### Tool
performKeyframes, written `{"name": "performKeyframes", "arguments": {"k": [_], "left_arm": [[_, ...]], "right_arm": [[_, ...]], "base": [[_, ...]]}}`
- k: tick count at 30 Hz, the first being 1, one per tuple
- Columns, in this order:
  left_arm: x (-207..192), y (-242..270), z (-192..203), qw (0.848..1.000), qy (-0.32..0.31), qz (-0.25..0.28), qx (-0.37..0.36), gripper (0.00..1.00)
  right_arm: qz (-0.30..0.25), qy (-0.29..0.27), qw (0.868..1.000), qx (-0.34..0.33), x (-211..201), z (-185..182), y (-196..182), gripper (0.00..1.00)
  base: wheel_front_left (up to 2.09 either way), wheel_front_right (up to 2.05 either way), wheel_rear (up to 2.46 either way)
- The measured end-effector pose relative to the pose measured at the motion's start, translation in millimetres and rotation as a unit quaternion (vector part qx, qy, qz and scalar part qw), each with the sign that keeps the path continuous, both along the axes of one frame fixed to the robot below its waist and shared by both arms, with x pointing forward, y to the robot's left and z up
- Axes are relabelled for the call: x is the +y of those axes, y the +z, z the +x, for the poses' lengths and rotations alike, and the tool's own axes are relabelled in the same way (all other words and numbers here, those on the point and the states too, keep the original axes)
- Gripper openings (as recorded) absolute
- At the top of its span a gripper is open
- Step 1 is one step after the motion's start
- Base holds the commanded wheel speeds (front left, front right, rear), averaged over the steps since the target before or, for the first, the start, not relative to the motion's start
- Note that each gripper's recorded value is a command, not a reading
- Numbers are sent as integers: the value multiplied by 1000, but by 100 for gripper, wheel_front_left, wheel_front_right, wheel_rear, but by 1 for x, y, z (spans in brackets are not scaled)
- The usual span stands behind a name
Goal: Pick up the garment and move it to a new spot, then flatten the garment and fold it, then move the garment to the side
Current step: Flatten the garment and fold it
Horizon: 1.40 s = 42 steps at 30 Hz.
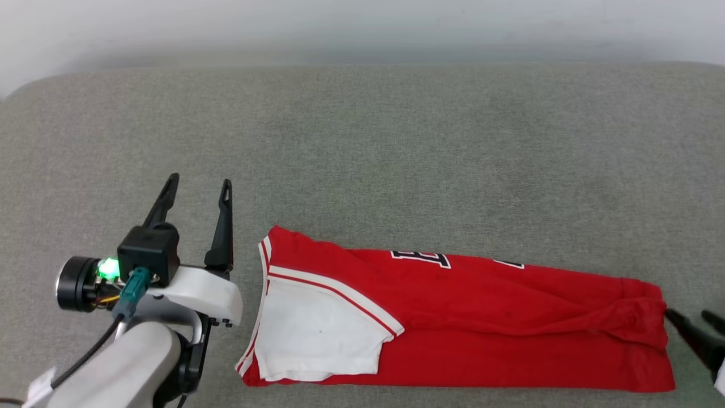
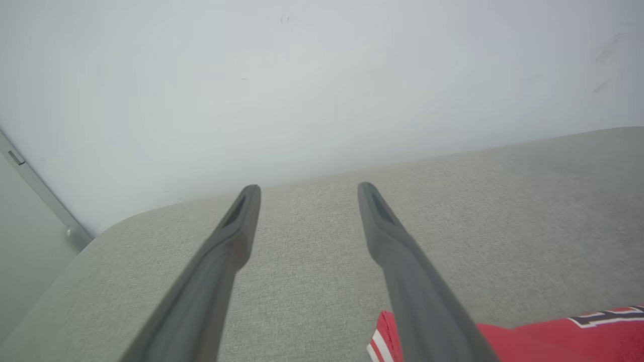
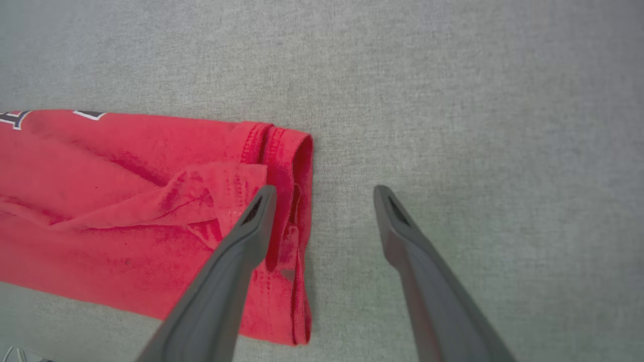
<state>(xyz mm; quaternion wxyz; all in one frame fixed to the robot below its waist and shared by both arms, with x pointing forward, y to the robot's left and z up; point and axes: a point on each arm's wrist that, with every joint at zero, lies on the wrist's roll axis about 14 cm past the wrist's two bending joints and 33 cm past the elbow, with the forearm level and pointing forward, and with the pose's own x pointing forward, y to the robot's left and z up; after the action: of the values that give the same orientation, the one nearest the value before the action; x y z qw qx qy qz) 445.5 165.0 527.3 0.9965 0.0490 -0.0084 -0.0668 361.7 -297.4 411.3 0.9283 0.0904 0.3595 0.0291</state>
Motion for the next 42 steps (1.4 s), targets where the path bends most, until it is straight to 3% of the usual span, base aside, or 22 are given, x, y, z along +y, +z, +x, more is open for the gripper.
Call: {"name": "performKeyframes", "arguments": {"k": [12, 21, 22, 31, 42], "left_arm": [[32, -5, -23, 995, 92, -7, -39, 100], [35, -17, -41, 993, 110, 4, -39, 100], [35, -16, -46, 992, 114, 6, -43, 100], [35, -15, -66, 991, 122, 5, -48, 100], [29, -11, -82, 993, 109, -11, -52, 100]], "right_arm": [[117, 3, 988, 105, 57, -24, -50, 100], [127, 29, 984, 124, 77, -23, -57, 100], [121, 35, 984, 124, 78, -22, -56, 0], [103, 31, 989, 101, 61, -21, -41, 0], [-3, -11, 997, 80, -28, -18, -4, 0]], "base": [[0, 0, 0], [0, 0, 0], [0, 0, 0], [0, 0, 0], [0, 0, 0]]}}
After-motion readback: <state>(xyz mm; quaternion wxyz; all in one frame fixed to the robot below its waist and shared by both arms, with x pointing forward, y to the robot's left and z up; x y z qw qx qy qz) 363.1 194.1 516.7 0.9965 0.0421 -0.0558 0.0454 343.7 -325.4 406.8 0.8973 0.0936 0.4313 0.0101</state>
